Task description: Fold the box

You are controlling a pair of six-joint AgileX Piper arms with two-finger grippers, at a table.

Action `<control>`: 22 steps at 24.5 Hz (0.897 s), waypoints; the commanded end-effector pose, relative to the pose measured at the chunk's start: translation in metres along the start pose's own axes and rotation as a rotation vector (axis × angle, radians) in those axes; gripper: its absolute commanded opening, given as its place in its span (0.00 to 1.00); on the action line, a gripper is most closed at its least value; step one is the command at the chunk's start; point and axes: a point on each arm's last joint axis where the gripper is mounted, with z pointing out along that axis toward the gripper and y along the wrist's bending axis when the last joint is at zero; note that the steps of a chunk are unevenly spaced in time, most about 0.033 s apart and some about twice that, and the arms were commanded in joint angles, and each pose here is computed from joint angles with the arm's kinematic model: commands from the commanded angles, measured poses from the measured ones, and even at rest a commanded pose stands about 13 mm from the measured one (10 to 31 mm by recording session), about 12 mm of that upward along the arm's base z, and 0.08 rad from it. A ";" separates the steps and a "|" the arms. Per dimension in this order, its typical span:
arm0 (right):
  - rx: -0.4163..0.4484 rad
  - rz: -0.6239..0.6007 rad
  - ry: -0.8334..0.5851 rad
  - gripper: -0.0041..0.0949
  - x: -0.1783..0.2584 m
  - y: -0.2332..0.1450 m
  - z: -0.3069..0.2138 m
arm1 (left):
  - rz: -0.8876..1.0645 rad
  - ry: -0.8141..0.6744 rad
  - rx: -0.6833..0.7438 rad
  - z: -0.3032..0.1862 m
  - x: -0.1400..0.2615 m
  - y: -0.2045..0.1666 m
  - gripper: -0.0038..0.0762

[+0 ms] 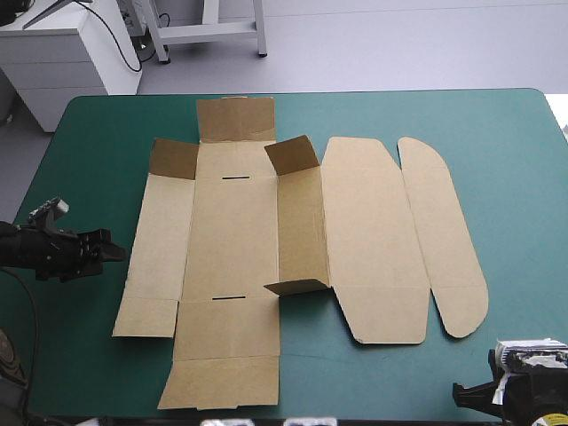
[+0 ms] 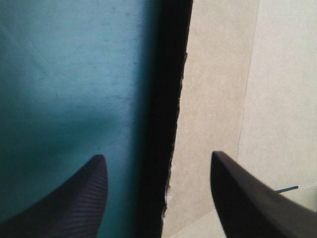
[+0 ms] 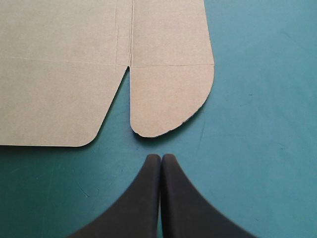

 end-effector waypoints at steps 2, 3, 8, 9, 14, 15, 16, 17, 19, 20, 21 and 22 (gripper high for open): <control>0.006 -0.006 -0.066 0.02 -0.010 -0.001 -0.003 | -0.011 -0.008 0.082 -0.003 -0.006 -0.009 0.67; 0.006 -0.006 -0.066 0.02 -0.010 -0.001 -0.003 | -0.014 0.003 0.092 0.000 -0.007 -0.009 0.67; 0.006 -0.006 -0.068 0.02 -0.011 -0.001 -0.003 | 0.057 0.083 0.157 0.033 -0.010 -0.030 0.67; 0.006 -0.006 -0.068 0.02 -0.011 -0.001 -0.003 | 0.068 0.093 0.157 0.037 -0.011 -0.034 0.67; 0.004 -0.005 -0.067 0.02 -0.011 -0.001 -0.003 | 0.114 0.131 0.163 0.056 -0.010 -0.049 0.67; 0.004 -0.005 -0.067 0.02 -0.011 -0.001 -0.003 | 0.120 0.135 0.164 0.058 -0.010 -0.051 0.67; 0.004 -0.005 -0.067 0.02 -0.011 -0.001 -0.003 | 0.122 0.137 0.164 0.058 -0.010 -0.052 0.67; 0.004 -0.005 -0.067 0.02 -0.011 -0.001 -0.003 | 0.124 0.138 0.165 0.058 -0.010 -0.052 0.67; 0.004 -0.005 -0.067 0.02 -0.011 -0.001 -0.003 | 0.124 0.141 0.167 0.058 -0.009 -0.053 0.67; 0.004 -0.005 -0.067 0.02 -0.011 -0.001 -0.003 | 0.122 0.143 0.168 0.058 -0.009 -0.053 0.66; 0.004 -0.005 -0.067 0.02 -0.011 -0.001 -0.003 | 0.120 0.145 0.170 0.058 -0.009 -0.053 0.66; 0.004 -0.005 -0.067 0.02 -0.011 -0.001 -0.003 | 0.120 0.147 0.171 0.058 -0.009 -0.053 0.65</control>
